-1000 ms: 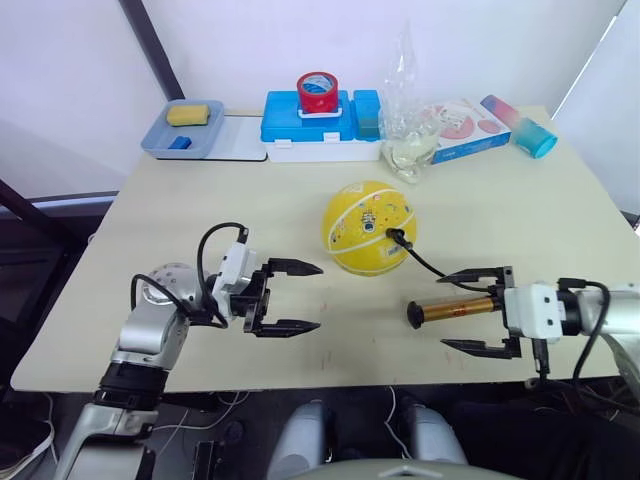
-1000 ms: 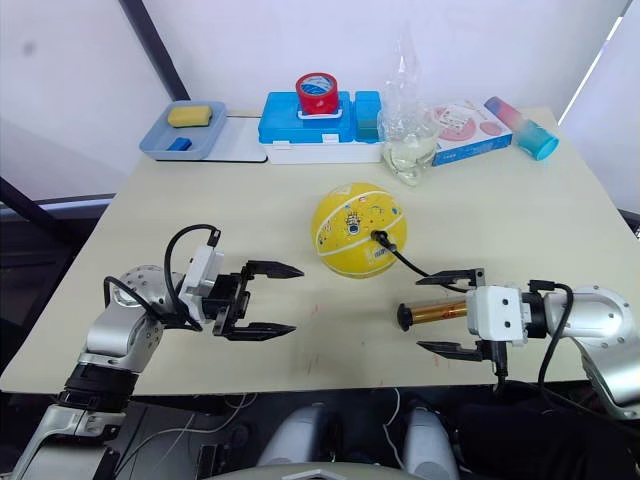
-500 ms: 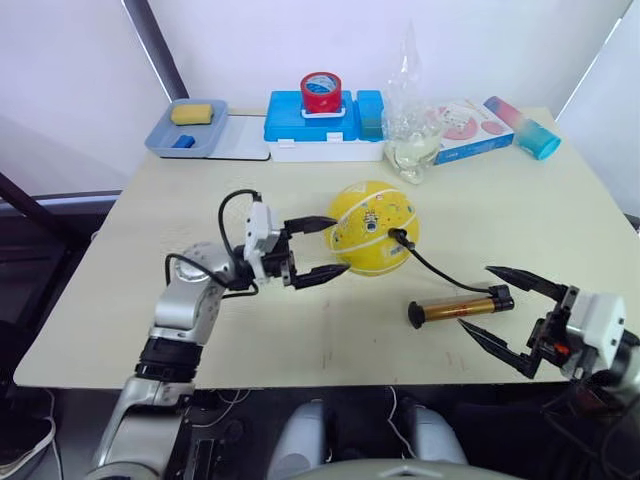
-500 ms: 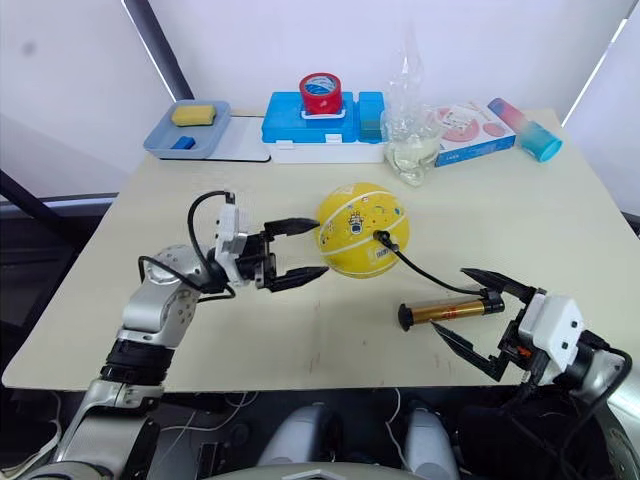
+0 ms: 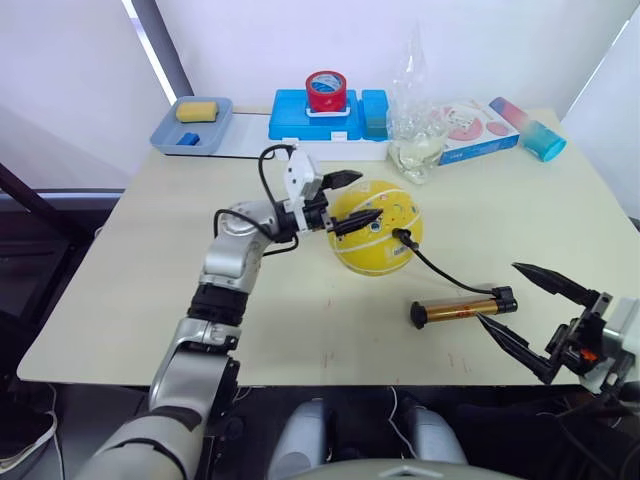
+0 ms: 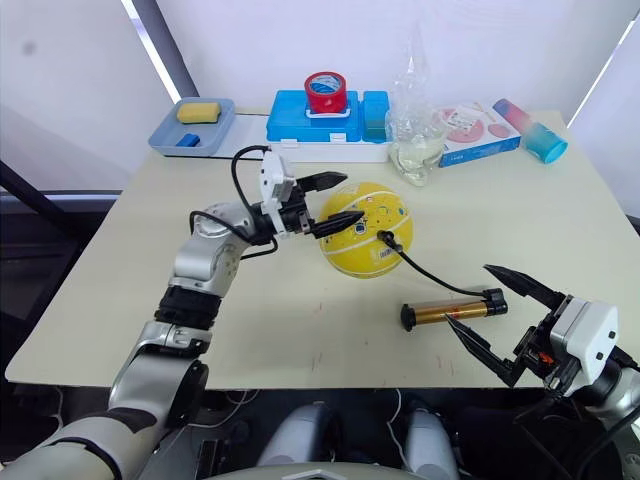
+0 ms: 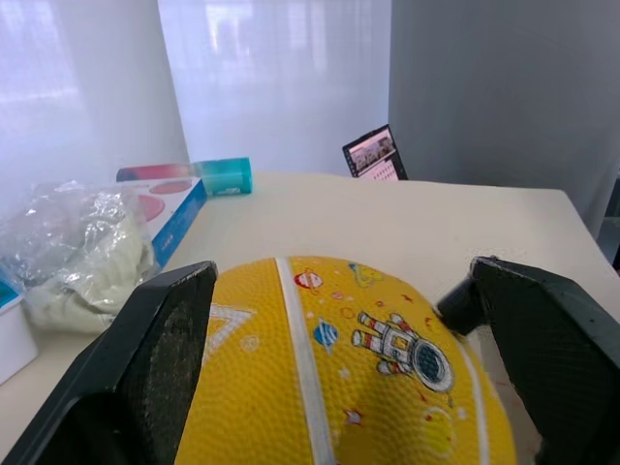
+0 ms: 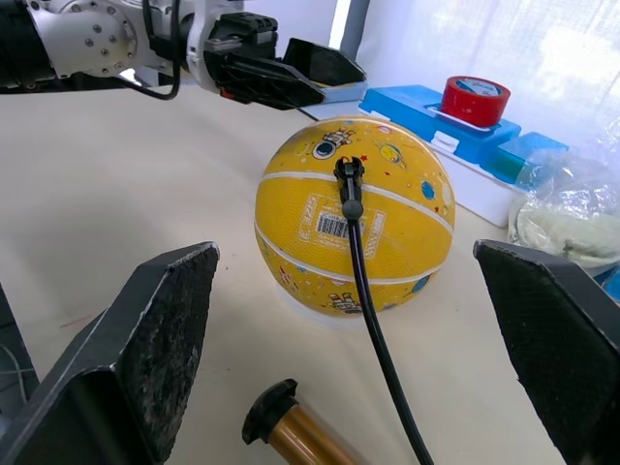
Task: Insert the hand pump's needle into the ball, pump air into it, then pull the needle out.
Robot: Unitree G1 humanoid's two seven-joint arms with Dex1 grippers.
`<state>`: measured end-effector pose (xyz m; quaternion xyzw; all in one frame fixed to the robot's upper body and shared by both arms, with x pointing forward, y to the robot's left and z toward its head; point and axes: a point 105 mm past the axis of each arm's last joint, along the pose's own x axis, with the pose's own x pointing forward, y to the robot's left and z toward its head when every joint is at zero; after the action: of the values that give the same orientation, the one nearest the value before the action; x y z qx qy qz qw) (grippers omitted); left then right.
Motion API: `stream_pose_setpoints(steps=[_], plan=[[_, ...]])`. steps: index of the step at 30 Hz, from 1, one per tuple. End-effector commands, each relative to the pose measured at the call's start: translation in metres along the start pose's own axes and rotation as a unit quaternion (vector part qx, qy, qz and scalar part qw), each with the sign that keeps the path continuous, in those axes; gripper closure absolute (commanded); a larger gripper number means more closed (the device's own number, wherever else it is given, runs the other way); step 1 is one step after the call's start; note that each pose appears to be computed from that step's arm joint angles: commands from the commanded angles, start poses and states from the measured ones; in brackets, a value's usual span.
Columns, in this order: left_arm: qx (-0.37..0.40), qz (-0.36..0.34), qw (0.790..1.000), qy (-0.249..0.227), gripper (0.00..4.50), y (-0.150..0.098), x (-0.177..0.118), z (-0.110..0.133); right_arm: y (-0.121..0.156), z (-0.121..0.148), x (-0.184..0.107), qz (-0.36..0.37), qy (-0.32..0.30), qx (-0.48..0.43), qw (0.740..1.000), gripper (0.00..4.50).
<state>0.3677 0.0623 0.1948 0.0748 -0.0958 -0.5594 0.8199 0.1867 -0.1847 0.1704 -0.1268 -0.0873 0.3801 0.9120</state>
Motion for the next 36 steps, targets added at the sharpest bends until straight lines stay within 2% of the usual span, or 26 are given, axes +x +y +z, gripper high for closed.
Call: stream_pose_setpoints(steps=[1, 9, 13, 19, 28, 36], plan=[[0.023, 0.009, 1.0, 0.002, 0.0, 0.006, 0.013, 0.008, 0.004, 0.008, 0.004, 0.003, -0.011, -0.008, 1.0, 0.07], [0.016, 0.02, 0.999, 0.045, 0.0, 0.008, 0.024, -0.018, -0.001, 0.002, 0.019, -0.006, 0.011, 0.011, 1.0, 0.07], [0.011, 0.018, 0.998, 0.061, 0.0, 0.005, 0.029, -0.029, -0.01, -0.001, 0.042, -0.014, 0.027, 0.004, 1.0, 0.07], [0.002, 0.019, 0.998, 0.068, 0.0, 0.002, 0.031, -0.037, -0.019, -0.005, 0.073, -0.014, 0.05, -0.009, 0.999, 0.07], [-0.008, 0.021, 0.998, 0.06, 0.0, -0.003, 0.033, -0.04, -0.033, -0.02, 0.118, -0.005, 0.132, 0.022, 0.991, 0.07], [-0.007, 0.024, 0.997, 0.075, 0.0, -0.007, 0.033, -0.049, -0.031, -0.023, 0.138, 0.025, 0.164, 0.042, 0.985, 0.07]])
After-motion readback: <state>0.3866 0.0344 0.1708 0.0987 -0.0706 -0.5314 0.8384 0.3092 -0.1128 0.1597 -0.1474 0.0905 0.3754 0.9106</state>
